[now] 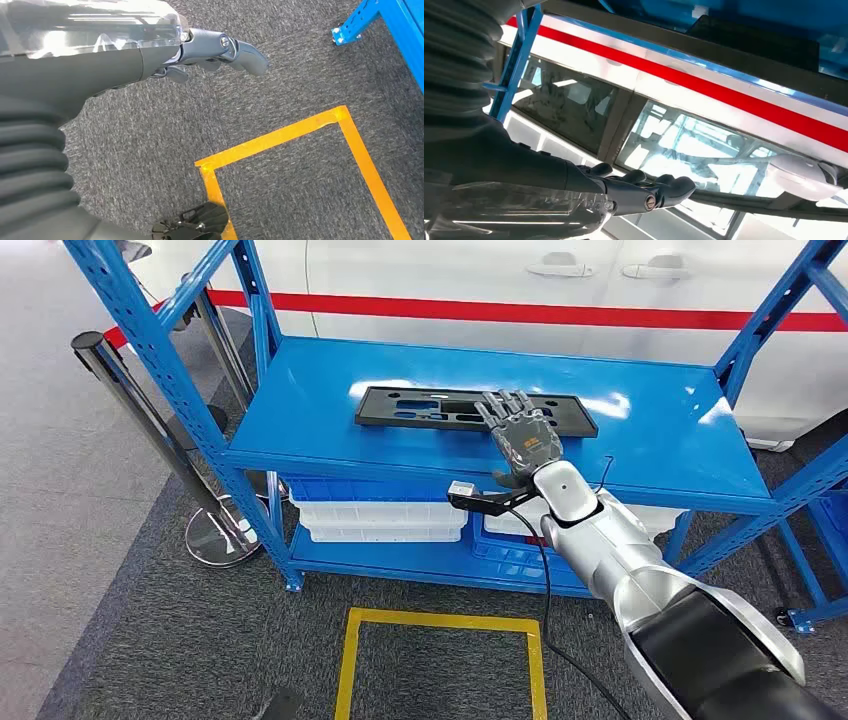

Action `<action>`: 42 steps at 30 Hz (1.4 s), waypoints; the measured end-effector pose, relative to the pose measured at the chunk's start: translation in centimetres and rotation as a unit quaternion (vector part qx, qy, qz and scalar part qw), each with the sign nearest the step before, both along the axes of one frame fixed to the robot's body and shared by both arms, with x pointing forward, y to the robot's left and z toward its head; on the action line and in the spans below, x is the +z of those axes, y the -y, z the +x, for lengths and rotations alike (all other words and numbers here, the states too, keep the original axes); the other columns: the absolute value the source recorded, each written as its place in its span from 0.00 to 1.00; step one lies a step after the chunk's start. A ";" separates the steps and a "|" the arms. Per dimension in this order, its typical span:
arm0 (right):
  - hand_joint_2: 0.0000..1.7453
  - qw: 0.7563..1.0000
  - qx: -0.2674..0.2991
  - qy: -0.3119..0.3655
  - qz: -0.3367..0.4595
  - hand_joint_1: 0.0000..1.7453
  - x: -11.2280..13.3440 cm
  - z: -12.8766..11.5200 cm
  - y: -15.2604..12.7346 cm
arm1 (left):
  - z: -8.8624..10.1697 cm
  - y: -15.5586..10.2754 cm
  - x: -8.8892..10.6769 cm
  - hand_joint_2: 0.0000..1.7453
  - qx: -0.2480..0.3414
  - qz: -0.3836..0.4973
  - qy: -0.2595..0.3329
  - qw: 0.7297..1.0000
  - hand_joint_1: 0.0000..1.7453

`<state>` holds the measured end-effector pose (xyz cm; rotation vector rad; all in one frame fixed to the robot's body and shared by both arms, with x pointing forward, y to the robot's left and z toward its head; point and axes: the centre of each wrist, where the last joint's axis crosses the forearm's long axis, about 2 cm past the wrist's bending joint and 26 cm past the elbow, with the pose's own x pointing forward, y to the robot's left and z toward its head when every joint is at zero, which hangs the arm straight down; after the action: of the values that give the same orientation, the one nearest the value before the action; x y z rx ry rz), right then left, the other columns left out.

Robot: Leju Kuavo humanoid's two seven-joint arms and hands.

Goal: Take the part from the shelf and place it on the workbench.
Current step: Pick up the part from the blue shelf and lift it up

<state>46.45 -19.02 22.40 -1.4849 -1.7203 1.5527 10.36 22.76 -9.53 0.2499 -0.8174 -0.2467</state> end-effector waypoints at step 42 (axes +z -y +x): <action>1.00 0.934 -0.002 -0.253 0.254 0.00 -2.4 -0.3 1.4 | -2.0 -0.3 -0.5 0.50 0.030 -0.009 -0.092 0.995 0.00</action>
<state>46.14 -20.47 20.01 -0.7506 -1.6242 1.2101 8.32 23.08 -10.03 0.2310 -0.6292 -0.2018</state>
